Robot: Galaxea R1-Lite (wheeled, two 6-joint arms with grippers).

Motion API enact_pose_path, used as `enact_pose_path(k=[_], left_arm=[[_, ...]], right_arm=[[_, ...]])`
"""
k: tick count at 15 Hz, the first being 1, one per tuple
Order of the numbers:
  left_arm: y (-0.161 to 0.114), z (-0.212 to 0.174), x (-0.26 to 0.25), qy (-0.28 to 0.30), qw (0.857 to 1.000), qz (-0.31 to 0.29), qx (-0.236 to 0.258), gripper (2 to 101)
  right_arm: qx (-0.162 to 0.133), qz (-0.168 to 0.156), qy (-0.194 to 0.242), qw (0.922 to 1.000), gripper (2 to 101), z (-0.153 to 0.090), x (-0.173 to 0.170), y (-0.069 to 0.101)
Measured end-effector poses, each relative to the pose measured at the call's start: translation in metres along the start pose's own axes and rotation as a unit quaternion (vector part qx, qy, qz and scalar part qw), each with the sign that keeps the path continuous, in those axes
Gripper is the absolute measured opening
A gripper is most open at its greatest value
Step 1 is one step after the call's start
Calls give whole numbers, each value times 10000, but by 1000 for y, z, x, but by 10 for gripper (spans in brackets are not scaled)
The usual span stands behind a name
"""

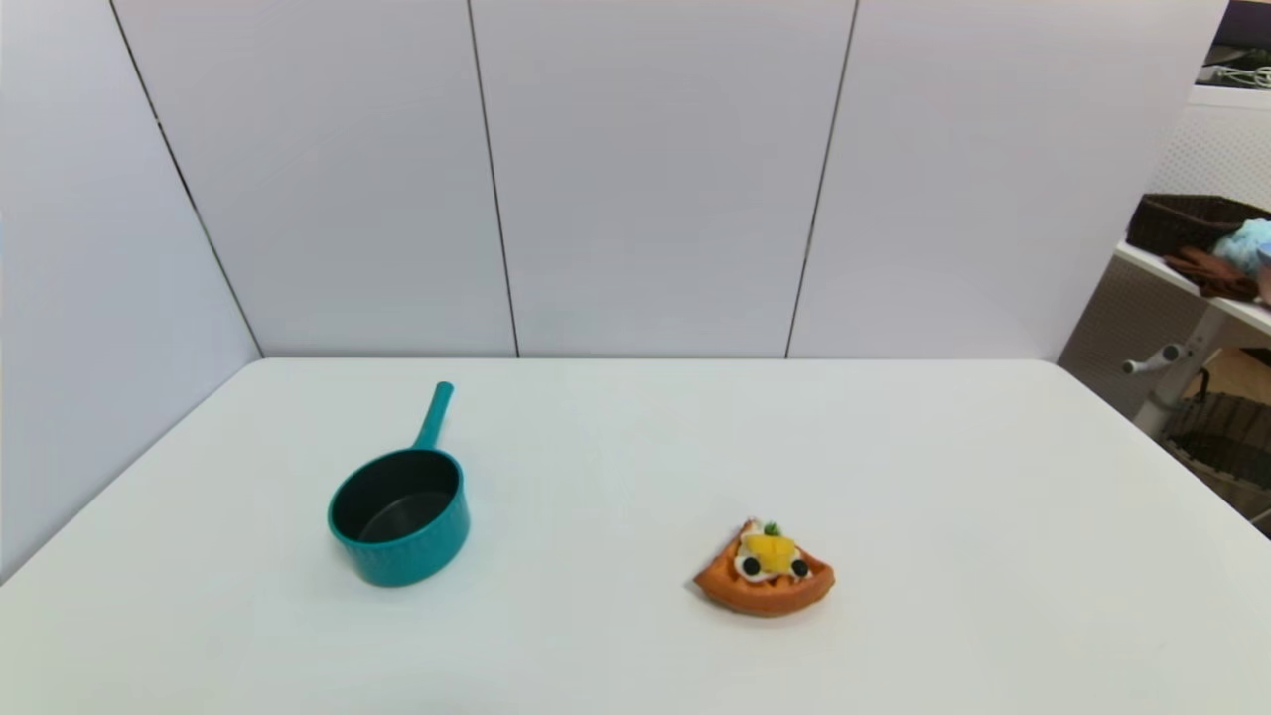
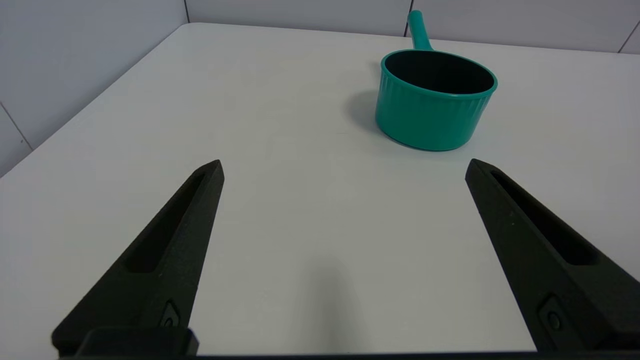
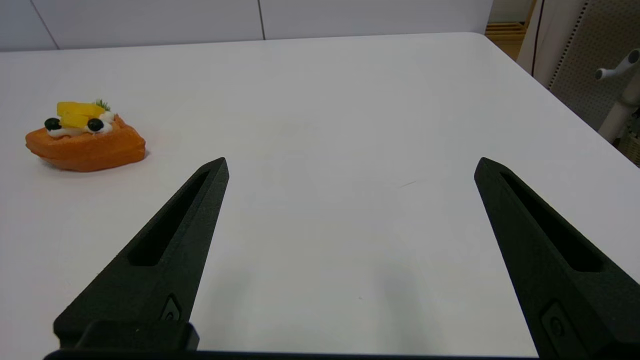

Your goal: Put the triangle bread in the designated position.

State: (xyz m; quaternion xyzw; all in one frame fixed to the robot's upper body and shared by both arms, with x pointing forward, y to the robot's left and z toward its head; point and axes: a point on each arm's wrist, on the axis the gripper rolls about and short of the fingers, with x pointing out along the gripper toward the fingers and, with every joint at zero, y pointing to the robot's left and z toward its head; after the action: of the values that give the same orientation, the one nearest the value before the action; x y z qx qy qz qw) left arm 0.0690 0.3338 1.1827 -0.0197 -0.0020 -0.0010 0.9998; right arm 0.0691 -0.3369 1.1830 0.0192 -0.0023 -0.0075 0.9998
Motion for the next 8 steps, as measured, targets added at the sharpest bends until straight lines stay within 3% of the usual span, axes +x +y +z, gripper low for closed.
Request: enact_pose_path(k=[8], left_arm=[[0, 0, 0, -11, 9999, 18, -149, 979]], right_arm=[[0, 3, 0, 10000, 973, 0, 0, 0]])
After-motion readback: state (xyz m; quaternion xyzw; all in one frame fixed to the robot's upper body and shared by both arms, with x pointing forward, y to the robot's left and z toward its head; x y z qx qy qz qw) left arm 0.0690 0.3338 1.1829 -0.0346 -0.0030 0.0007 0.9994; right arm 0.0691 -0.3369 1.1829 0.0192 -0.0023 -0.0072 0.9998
